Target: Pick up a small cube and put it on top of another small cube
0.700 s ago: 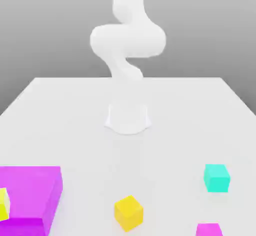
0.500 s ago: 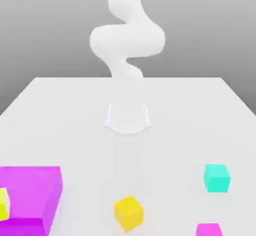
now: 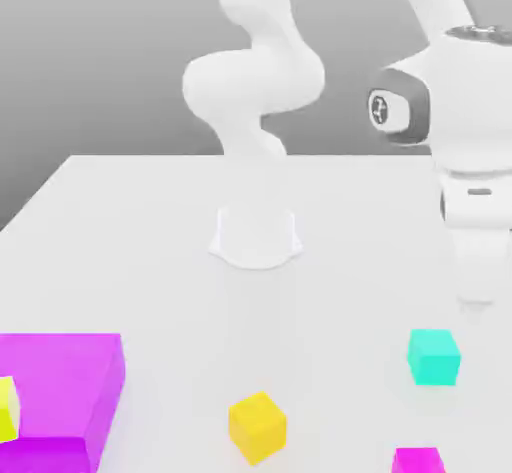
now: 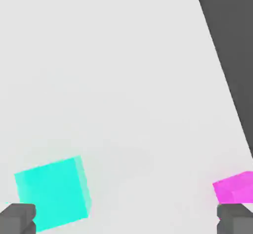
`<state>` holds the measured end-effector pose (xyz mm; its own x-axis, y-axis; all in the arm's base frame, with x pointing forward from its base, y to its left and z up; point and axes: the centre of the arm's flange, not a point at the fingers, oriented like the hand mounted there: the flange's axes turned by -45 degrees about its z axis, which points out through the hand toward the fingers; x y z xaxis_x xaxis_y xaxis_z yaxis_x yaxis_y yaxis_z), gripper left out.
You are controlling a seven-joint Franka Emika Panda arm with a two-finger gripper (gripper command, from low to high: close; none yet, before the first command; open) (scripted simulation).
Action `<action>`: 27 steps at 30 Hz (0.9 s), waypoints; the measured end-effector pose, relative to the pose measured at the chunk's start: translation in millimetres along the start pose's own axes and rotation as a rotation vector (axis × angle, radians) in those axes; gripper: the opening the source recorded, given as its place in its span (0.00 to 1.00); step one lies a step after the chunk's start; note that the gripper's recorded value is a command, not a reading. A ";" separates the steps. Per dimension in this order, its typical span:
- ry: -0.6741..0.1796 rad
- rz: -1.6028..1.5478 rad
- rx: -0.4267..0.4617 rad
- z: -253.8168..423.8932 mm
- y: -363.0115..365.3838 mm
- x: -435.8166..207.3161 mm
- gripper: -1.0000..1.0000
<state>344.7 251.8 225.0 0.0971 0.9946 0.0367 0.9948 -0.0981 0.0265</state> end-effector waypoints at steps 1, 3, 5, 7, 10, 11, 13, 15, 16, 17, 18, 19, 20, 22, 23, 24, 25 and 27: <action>-0.019 -0.037 0.013 15.6 -7.3 -1.3 0.50; -0.032 -0.064 0.023 40.3 -12.0 -2.9 0.50; -0.035 -0.070 0.025 62.6 -13.6 -3.9 0.50; -0.035 -0.071 0.027 84.2 -15.4 -5.4 0.00; -0.036 -0.071 0.028 84.3 -15.4 -5.5 0.00; -0.037 -0.071 0.028 84.3 -15.5 -5.5 0.00; -0.037 -0.071 0.029 89.6 -16.1 -6.0 0.00; -0.038 -0.072 0.027 79.9 -15.2 -5.2 0.00; -0.038 -0.072 0.027 71.1 -14.6 -4.5 0.00; -0.038 -0.073 0.027 61.2 -14.2 -4.0 0.00; -0.038 -0.073 0.027 51.0 -14.1 -3.8 0.00; -0.037 -0.072 0.027 40.6 -14.2 -3.7 0.00; -0.038 -0.065 0.028 30.9 -12.0 -5.9 0.00; -0.041 0.024 0.025 17.9 20.8 -36.1 0.00; -0.042 0.085 0.023 11.8 40.7 -58.8 0.00; -0.043 0.152 0.021 5.8 60.4 -85.3 0.00; -0.044 0.218 0.020 -0.4 78.0 -113.2 0.00; -0.045 0.341 0.019 -13.0 105.4 -169.1 0.00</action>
<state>432.8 72.8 234.6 0.4247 0.9053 -0.0037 0.9053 -0.4247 0.0020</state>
